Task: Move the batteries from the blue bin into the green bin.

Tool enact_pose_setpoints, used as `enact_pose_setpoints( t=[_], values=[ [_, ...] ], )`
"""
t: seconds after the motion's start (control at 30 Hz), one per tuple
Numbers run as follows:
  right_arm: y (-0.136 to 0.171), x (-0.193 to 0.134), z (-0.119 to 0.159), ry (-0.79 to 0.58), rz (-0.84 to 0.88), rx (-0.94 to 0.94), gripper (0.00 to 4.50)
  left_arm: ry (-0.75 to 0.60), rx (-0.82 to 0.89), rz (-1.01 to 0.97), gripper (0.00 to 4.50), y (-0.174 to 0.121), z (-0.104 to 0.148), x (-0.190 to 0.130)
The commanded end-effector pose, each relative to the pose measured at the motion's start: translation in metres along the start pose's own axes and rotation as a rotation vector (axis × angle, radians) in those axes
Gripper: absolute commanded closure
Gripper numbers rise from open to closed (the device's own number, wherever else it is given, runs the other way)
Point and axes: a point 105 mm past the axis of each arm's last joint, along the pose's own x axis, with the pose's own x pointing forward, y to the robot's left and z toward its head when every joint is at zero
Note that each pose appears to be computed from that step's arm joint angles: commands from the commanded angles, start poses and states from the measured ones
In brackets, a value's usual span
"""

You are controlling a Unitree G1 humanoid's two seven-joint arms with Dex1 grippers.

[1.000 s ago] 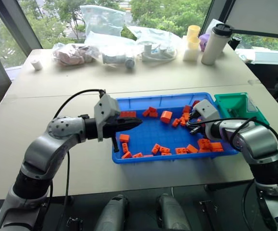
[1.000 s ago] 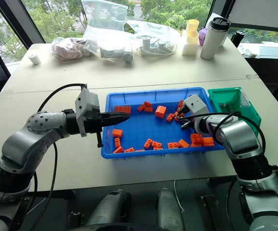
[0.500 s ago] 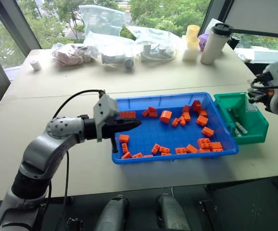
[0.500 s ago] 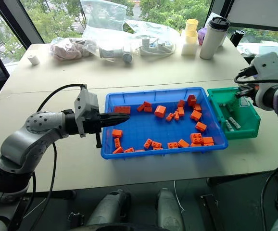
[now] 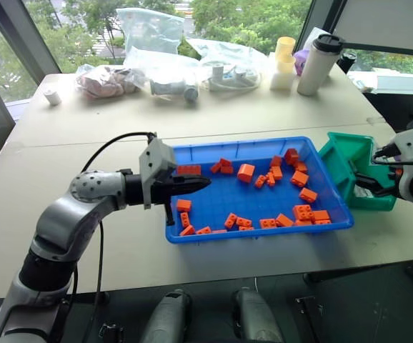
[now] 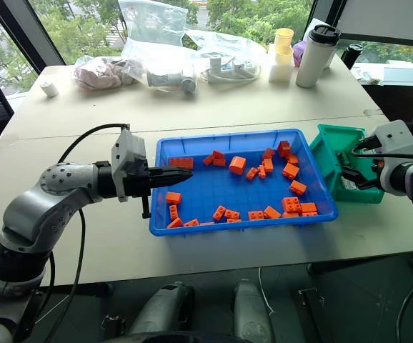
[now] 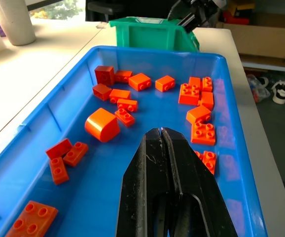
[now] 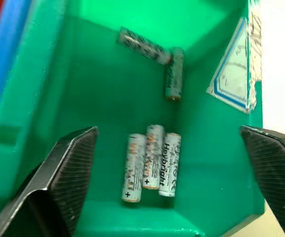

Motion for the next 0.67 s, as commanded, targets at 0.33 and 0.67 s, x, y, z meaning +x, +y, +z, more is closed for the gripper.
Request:
enact_pose_setpoints(
  t=[0.33,0.67],
  values=[
    [0.059,-0.070,0.077,-0.292,0.349,-0.318,0.02,-0.001,0.048,-0.015,4.50,0.002,0.014,-0.015],
    [0.100,-0.108,0.057,-0.250,0.641,-0.478,0.02,0.028,0.050,-0.055,4.50,0.002,0.022,-0.031]
  ],
)
